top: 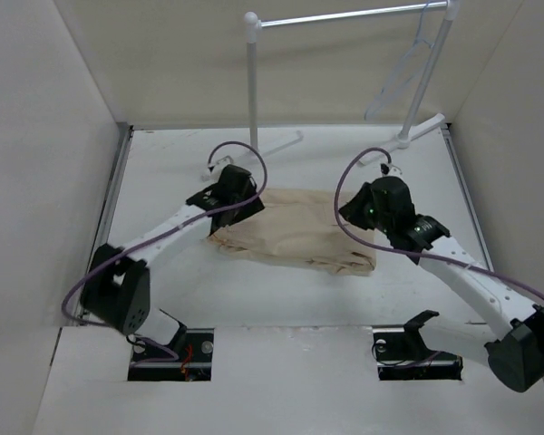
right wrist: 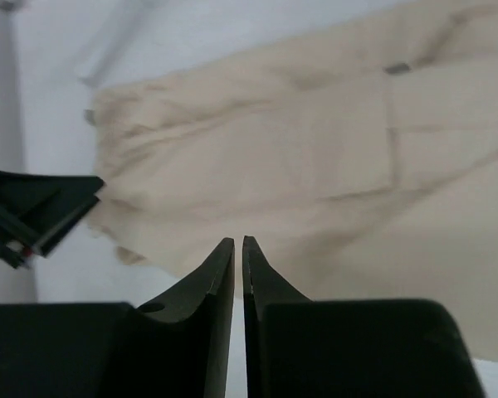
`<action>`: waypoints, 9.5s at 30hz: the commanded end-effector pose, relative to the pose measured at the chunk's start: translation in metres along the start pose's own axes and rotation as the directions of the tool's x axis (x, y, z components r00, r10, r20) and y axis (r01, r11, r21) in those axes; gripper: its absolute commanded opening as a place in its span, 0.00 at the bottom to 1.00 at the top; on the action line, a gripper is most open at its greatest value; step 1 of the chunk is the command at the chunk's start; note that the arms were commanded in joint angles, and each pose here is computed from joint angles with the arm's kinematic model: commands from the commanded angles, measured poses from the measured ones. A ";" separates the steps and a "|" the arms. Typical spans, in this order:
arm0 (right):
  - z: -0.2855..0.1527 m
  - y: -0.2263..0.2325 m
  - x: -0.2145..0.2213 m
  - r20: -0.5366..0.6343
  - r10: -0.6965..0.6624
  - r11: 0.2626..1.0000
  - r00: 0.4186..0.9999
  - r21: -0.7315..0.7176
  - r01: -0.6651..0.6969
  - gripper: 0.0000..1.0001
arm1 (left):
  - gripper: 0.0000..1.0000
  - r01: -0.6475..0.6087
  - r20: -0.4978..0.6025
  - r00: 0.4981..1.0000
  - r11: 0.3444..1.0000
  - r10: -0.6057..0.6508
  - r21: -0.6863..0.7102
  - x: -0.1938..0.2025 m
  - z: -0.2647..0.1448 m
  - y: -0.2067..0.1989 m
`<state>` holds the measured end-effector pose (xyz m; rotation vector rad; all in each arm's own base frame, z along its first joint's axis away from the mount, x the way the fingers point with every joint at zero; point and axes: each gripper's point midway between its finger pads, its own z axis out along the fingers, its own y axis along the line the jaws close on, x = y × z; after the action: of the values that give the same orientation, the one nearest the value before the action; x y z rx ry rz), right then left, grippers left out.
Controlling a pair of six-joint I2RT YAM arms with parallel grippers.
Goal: Place the trousers on the hanger
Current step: Fold the trousers at the center of the board, then pick up the hanger from the clothesline, then place the trousers on the hanger, then place the hanger at the clothesline.
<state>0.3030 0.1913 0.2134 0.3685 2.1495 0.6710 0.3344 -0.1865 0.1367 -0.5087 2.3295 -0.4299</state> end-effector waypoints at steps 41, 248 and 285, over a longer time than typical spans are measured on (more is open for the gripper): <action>0.140 -0.112 0.005 -0.128 0.294 0.930 0.947 0.268 -0.252 0.15 | 0.48 0.138 0.005 0.990 0.962 -0.141 -0.236 0.040 0.028 0.116; 0.085 -0.085 0.106 -0.338 0.268 0.960 0.902 0.019 -0.278 0.13 | 0.00 -0.167 0.141 0.974 0.983 0.176 -0.073 0.067 -0.005 0.025; -0.119 0.121 -0.021 0.064 -0.181 0.779 0.981 -0.600 0.182 0.73 | 0.00 -0.332 0.403 0.887 0.919 0.227 0.212 -0.082 -0.185 -0.164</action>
<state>0.2491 0.2148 0.3138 0.0219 1.9223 1.0717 0.3004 -0.2585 0.3415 -0.1191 1.9702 -0.4373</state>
